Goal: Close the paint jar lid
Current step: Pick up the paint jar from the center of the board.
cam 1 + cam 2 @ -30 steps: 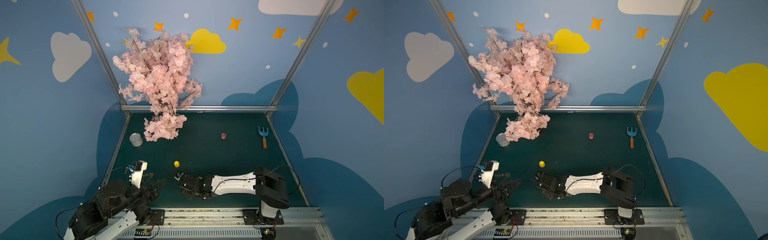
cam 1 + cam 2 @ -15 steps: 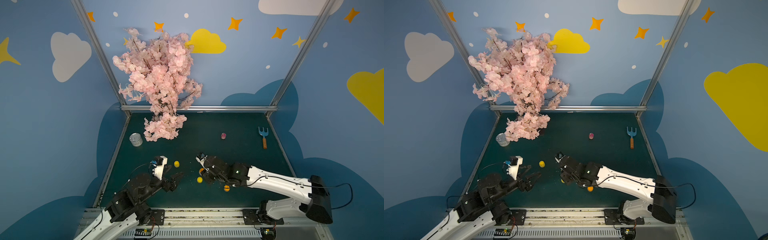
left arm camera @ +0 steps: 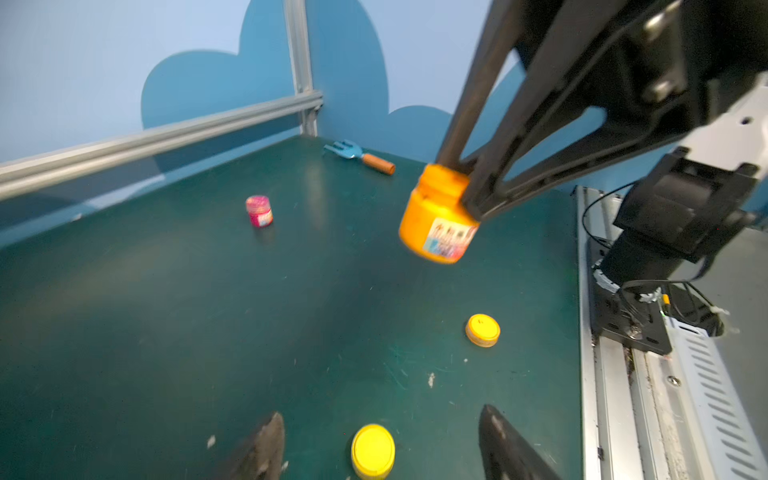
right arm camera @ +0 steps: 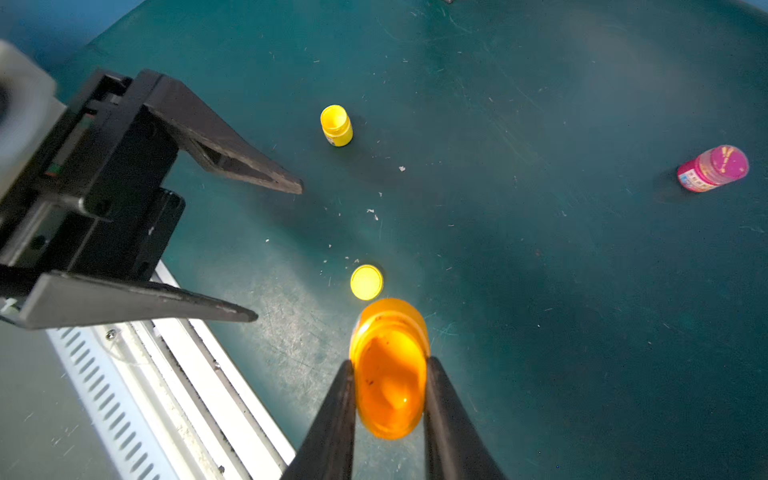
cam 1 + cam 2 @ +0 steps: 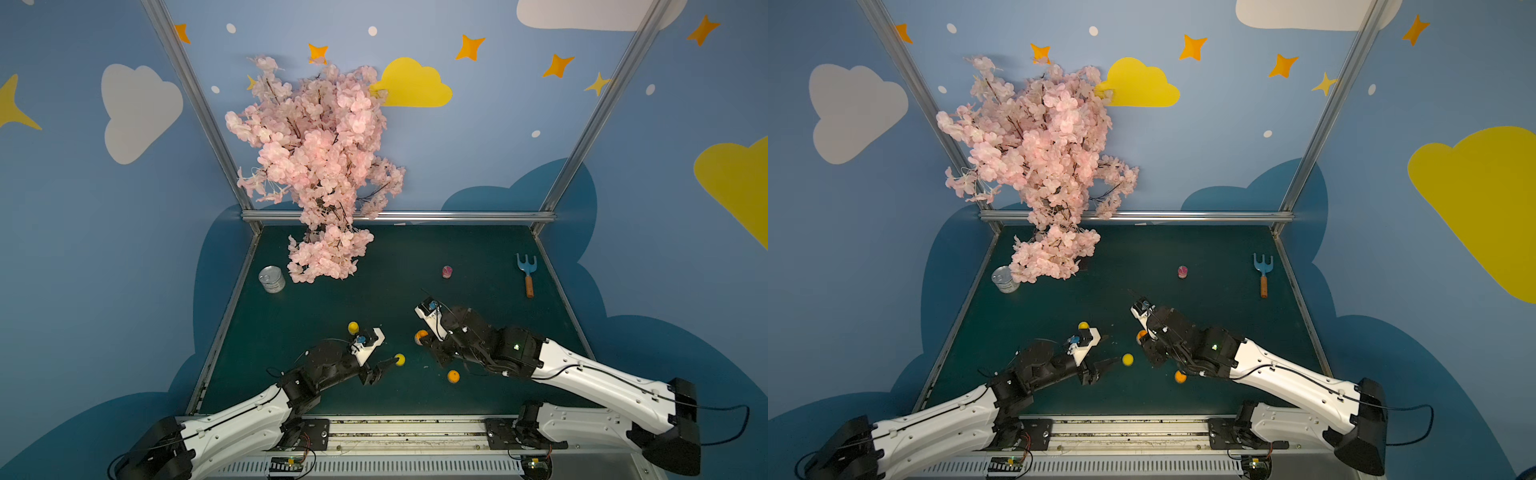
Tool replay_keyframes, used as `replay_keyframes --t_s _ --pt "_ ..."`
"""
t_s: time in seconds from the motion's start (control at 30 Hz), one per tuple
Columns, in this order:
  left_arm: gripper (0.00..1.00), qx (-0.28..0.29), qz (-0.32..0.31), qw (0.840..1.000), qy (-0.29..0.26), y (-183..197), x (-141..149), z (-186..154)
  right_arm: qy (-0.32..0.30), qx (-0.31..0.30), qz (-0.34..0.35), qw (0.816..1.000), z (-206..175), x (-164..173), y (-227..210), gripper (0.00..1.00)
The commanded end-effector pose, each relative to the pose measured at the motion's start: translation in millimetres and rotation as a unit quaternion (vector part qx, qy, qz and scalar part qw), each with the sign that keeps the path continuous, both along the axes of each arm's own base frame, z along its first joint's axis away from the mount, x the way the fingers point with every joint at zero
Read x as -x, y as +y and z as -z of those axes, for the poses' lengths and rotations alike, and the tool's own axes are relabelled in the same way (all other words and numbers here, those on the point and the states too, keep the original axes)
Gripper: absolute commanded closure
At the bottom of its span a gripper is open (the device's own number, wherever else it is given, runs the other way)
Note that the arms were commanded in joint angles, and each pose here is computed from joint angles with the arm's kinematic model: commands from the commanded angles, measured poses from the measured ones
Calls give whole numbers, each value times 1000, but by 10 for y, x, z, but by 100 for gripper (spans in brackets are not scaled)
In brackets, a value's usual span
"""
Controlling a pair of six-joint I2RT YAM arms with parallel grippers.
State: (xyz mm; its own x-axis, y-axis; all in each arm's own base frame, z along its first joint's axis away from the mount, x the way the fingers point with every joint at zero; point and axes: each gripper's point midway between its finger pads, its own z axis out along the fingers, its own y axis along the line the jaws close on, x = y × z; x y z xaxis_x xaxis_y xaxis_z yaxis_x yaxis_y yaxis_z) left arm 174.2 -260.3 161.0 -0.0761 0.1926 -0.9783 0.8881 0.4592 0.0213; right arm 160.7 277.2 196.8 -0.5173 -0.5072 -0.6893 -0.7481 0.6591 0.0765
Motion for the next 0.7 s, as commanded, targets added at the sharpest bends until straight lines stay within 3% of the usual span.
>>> replay_keyframes --t_s 0.0,0.3,0.67 --pt "27 11 52 991 -122 -138 59 -362 12 -26 -24 999 -106 60 132 73" --pt "27 -15 83 985 -151 -175 129 -252 30 -55 -60 996 -230 139 332 73" --pt "31 8 63 993 -101 -254 12 -371 14 -72 -72 995 -350 176 456 73"
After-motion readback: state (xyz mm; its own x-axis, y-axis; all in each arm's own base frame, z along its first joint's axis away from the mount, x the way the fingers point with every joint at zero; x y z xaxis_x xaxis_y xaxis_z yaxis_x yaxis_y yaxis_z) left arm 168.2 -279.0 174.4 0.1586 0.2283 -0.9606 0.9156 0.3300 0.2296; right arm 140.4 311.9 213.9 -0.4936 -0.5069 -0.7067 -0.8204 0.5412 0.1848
